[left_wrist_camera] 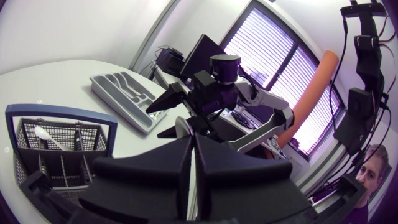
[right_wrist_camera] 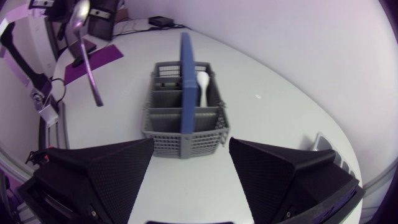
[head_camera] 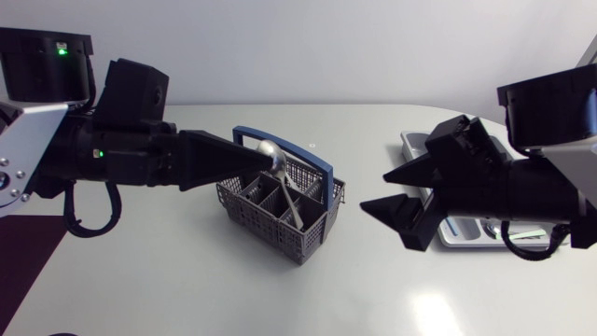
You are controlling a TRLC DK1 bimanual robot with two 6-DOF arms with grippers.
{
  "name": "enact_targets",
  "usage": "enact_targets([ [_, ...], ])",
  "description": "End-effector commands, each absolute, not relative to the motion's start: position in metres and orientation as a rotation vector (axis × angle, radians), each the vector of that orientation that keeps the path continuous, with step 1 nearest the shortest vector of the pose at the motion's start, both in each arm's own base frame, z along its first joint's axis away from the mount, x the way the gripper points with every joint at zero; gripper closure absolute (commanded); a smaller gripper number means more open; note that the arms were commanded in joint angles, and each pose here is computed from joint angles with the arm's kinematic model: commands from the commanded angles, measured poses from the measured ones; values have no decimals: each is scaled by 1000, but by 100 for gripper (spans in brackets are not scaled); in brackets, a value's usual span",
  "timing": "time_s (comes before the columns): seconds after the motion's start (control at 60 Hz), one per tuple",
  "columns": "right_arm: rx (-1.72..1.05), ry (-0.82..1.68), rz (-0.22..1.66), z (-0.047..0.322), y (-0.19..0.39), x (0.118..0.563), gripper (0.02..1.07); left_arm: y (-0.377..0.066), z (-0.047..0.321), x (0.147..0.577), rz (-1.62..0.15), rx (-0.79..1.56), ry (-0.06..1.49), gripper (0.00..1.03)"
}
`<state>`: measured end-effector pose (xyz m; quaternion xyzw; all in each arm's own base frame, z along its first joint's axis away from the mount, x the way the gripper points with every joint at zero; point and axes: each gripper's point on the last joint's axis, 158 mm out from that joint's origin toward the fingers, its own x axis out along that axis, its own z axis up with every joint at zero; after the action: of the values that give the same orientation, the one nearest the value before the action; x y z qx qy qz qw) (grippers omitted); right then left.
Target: Unload the cutlery basket into the drawer organizer.
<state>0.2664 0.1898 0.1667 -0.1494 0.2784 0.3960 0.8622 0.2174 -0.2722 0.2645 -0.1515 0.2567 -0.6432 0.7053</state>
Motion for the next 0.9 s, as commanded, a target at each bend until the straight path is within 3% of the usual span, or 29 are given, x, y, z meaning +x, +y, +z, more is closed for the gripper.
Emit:
enact_targets([
  [0.0, -339, 558, 928, 175, 208, 250, 20, -279, 262, 202, -1492, -320, 579, 100],
  [0.367, -302, 510, 1244, 194, 256, 204, 23, -305, 259, 184, -1565, -277, 610, 100],
  [0.7, -369, 494, 1401, 184, 278, 168, 61, -319, 257, 178, -1571, -247, 649, 100],
  [0.883, -361, 476, 1405, 187, 275, 166, 94, -320, 256, 180, -1564, -241, 648, 100],
])
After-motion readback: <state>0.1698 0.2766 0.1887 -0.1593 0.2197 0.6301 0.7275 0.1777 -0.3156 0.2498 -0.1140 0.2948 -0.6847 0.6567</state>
